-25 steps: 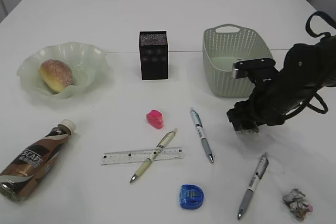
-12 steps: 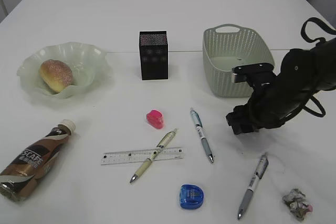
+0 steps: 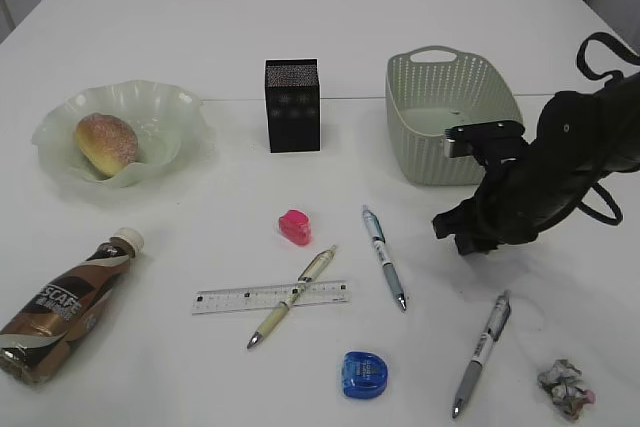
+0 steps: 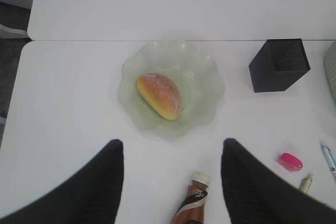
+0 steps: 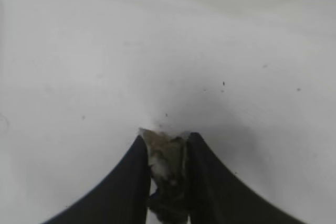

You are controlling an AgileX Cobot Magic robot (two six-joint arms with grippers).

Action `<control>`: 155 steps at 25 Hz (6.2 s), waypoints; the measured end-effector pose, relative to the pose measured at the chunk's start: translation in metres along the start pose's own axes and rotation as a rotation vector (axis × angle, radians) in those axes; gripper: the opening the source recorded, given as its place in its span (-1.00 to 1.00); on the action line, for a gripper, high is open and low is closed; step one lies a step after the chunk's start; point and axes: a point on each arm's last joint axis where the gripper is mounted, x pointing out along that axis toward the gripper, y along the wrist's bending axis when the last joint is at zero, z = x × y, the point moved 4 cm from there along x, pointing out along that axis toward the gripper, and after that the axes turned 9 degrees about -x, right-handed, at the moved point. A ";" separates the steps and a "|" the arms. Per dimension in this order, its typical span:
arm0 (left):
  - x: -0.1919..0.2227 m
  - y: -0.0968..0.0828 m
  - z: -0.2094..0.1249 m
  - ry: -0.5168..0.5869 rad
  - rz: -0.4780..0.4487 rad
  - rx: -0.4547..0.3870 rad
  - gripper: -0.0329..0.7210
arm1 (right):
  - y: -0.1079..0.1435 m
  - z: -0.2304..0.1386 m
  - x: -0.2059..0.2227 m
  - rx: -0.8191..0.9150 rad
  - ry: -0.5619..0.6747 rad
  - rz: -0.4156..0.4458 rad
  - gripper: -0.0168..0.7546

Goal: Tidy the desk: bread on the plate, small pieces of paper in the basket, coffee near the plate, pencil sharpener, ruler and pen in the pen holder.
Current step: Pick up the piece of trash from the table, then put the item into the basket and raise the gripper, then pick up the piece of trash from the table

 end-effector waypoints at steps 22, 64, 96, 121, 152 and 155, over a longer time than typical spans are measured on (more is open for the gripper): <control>0.000 0.002 0.001 -0.005 0.017 0.006 0.24 | 0.016 -0.008 -0.077 0.048 0.106 0.092 -0.91; 0.000 -0.001 0.000 0.003 -0.006 0.000 0.24 | 0.007 0.086 -0.251 -0.035 -0.233 -0.011 -0.91; 0.000 -0.001 -0.001 0.004 -0.008 -0.001 0.24 | -0.007 0.118 -0.213 -0.039 -0.349 -0.076 -0.91; 0.000 -0.001 -0.001 0.004 -0.008 -0.001 0.24 | -0.022 0.142 -0.117 -0.017 -0.332 -0.098 0.00; 0.000 -0.005 -0.002 0.013 -0.038 -0.011 0.24 | -0.012 0.105 -0.161 0.057 0.087 -0.024 0.29; 0.000 -0.005 -0.002 0.013 -0.038 -0.010 0.24 | -0.008 0.082 -0.158 0.065 0.149 -0.015 0.29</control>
